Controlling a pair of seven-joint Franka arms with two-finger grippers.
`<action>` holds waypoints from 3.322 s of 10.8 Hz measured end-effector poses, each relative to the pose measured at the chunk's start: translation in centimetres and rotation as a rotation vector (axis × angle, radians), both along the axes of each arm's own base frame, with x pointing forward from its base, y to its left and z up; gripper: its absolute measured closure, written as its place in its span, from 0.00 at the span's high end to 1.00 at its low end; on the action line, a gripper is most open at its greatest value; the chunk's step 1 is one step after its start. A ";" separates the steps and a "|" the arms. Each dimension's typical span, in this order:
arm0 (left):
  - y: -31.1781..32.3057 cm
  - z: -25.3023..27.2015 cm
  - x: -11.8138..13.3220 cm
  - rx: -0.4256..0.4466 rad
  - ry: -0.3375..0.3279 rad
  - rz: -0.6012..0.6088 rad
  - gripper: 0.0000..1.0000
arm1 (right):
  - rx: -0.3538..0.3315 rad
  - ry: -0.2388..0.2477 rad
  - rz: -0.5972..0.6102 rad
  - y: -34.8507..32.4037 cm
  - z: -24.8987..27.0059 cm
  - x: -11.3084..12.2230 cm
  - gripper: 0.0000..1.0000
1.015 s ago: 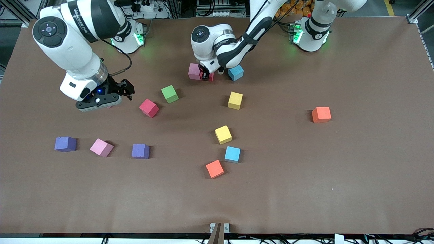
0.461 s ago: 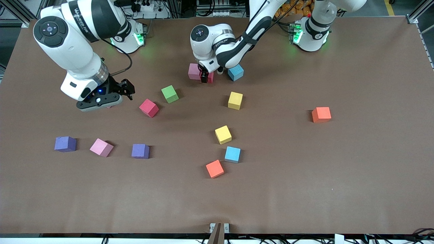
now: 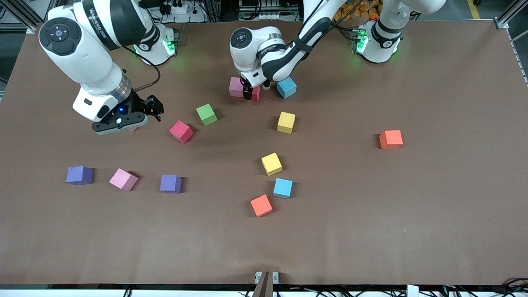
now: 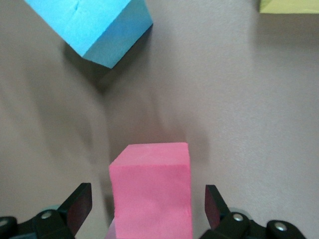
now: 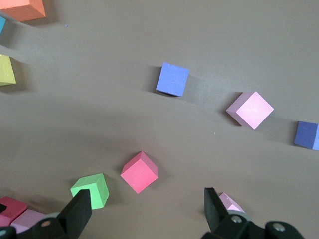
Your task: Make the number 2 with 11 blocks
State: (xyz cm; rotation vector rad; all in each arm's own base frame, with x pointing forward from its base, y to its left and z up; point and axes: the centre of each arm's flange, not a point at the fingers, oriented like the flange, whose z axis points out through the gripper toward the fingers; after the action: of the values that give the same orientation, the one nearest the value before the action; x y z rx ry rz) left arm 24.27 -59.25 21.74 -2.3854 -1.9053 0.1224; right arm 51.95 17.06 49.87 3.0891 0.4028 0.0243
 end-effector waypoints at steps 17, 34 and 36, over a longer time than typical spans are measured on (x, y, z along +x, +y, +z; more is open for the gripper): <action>11.9 0.8 1.3 -0.007 0.111 -0.443 1.00 | 0.077 0.007 0.319 2.1 0.4 -11.7 1.00; 14.8 -2.0 -0.2 -0.013 0.049 -0.586 1.00 | 0.071 0.009 0.321 2.4 -0.7 -11.2 1.00; 15.0 -1.7 0.2 -0.011 0.047 -0.612 1.00 | 0.072 0.008 0.321 2.4 -0.7 -11.2 1.00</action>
State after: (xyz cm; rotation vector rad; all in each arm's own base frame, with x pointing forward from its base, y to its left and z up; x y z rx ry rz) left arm 24.46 -44.26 20.00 -2.8114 -1.0804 0.1412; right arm 40.74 19.44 49.19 3.0566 0.9120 0.0331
